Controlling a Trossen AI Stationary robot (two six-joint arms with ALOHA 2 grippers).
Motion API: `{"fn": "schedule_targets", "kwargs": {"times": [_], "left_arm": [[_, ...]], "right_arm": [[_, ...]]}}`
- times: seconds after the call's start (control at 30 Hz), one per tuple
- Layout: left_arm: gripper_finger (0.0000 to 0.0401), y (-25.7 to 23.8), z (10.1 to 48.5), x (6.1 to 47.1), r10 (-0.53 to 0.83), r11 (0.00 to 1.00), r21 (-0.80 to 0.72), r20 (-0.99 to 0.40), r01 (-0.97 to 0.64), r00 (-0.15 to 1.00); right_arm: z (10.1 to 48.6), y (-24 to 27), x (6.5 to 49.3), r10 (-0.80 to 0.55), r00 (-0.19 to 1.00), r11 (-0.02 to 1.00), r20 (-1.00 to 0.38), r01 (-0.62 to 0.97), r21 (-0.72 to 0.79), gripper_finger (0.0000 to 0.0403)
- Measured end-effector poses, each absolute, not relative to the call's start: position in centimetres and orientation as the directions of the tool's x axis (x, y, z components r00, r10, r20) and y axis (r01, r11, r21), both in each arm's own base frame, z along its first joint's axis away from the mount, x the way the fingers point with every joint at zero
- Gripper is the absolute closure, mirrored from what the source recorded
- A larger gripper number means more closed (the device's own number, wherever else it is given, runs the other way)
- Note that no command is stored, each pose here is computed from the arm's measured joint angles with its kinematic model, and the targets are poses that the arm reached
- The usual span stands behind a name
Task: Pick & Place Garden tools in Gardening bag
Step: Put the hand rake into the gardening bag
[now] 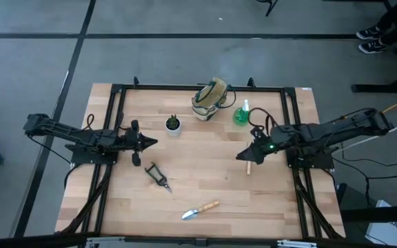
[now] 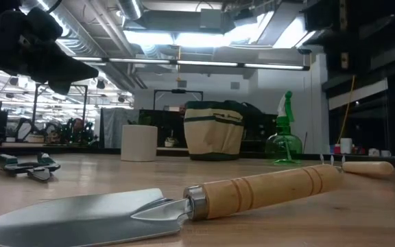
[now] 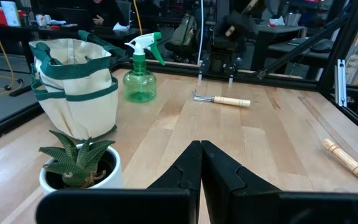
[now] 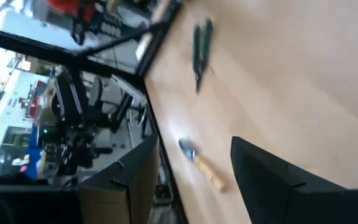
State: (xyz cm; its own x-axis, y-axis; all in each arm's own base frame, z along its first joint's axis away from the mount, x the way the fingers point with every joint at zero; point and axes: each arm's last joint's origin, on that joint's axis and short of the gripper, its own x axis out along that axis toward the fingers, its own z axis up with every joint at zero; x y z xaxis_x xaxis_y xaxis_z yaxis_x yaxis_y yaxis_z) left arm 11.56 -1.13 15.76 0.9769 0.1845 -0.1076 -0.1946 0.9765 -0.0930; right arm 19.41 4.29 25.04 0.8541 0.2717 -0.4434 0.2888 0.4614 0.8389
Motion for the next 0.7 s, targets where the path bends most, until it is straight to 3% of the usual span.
{"fn": "schedule_targets", "kwargs": {"times": [0.27,0.53,0.7], "left_arm": [[0.0397,-1.1,15.8,11.6,0.185,0.976,-0.093,-0.108,-0.195,0.977],[0.0397,-1.1,15.8,11.6,0.185,0.976,-0.093,-0.107,-0.195,0.977],[0.0397,-1.1,15.8,11.6,0.185,0.976,-0.093,-0.108,-0.195,0.977]], "right_arm": [[22.9,4.8,19.7,0.412,0.706,0.442,-0.576,0.398,0.804,0.0201],[20.5,4.6,18.6,0.37,0.515,0.491,-0.773,0.598,0.633,0.0201],[19.1,4.1,17.7,0.236,0.4,0.497,-0.885,0.733,0.464,0.0201]]}}
